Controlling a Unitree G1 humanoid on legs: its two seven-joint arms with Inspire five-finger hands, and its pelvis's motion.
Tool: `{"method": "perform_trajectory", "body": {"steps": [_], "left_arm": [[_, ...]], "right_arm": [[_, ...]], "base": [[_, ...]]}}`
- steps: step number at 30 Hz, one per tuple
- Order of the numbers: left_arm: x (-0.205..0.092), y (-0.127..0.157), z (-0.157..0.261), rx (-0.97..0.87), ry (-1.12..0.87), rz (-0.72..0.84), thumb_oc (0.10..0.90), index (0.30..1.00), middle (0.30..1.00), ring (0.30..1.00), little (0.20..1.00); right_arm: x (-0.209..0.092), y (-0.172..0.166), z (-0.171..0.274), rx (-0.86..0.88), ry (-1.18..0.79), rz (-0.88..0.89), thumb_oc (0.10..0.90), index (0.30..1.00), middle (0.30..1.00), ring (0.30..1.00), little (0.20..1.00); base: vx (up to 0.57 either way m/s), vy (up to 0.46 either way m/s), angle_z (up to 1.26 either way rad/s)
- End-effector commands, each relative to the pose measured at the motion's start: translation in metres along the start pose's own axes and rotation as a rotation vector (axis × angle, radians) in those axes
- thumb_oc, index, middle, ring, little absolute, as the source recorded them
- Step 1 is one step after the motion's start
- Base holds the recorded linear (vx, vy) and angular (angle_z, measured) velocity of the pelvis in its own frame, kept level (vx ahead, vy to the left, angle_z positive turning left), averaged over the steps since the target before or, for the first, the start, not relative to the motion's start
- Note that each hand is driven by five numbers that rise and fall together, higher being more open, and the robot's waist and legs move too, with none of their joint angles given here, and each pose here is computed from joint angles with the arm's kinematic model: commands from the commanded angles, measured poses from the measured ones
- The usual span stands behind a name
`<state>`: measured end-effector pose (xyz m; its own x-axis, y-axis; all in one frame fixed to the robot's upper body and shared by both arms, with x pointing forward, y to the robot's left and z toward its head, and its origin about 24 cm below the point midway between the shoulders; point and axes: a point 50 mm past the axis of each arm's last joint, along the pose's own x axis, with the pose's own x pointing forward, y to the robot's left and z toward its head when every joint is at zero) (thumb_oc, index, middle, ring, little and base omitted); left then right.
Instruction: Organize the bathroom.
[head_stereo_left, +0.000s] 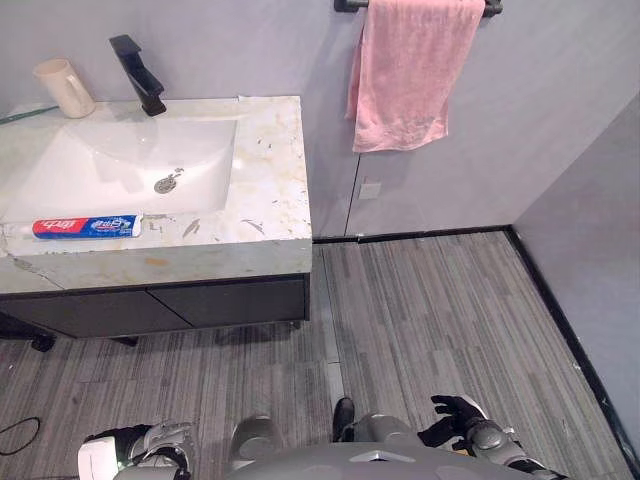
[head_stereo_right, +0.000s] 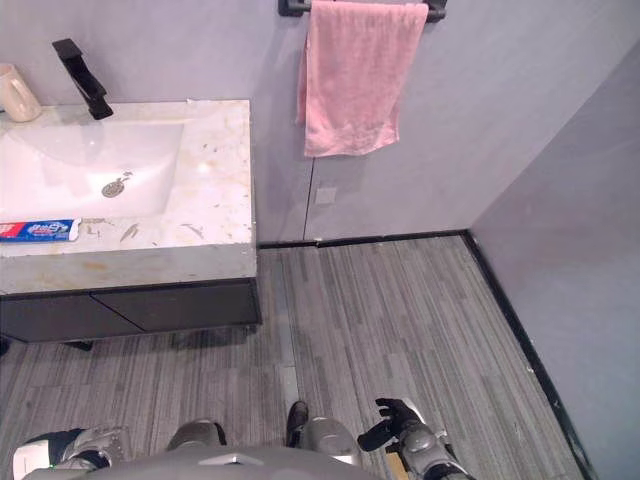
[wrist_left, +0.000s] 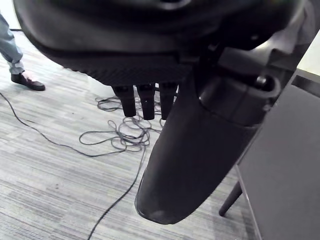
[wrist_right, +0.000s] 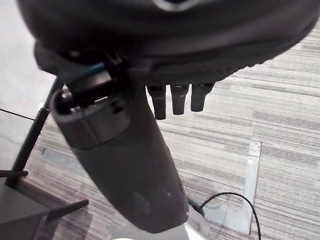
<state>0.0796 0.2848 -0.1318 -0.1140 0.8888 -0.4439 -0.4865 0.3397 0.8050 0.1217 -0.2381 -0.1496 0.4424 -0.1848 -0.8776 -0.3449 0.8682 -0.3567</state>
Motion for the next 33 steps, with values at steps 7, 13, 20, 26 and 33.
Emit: {"method": "perform_trajectory", "body": {"steps": [7,13,20,26,33], "left_arm": [[0.000,0.000,0.044,0.050,-0.200,0.026,0.800,0.900,0.900,0.900,0.900],[-0.001,0.001,0.047,0.048,-0.210,0.052,0.800,0.900,0.900,0.900,0.900],[0.011,0.017,0.038,-0.055,-0.099,0.173,0.800,0.900,0.900,0.900,0.900],[0.016,0.025,0.021,-0.205,0.103,0.250,0.800,0.900,0.900,0.900,0.900],[0.024,0.035,0.008,-0.226,0.165,0.293,0.800,0.900,0.900,0.900,0.900]], "right_arm": [[0.000,-0.019,0.003,0.098,-0.016,-0.098,0.800,0.900,0.900,0.900,0.900],[0.003,-0.008,0.024,0.028,-0.082,-0.059,0.800,0.900,0.900,0.900,0.900],[0.002,-0.009,0.020,0.072,-0.070,-0.064,0.800,0.900,0.900,0.900,0.900],[-0.001,-0.019,-0.005,0.078,-0.002,-0.104,0.800,0.900,0.900,0.900,0.900],[-0.002,-0.020,-0.010,0.043,0.004,-0.090,0.800,0.900,0.900,0.900,0.900]], "base": [[0.10,0.390,0.13],[0.05,0.226,0.12],[0.01,-0.105,-0.14],[0.05,-0.070,0.41],[0.03,0.005,0.09]]}}
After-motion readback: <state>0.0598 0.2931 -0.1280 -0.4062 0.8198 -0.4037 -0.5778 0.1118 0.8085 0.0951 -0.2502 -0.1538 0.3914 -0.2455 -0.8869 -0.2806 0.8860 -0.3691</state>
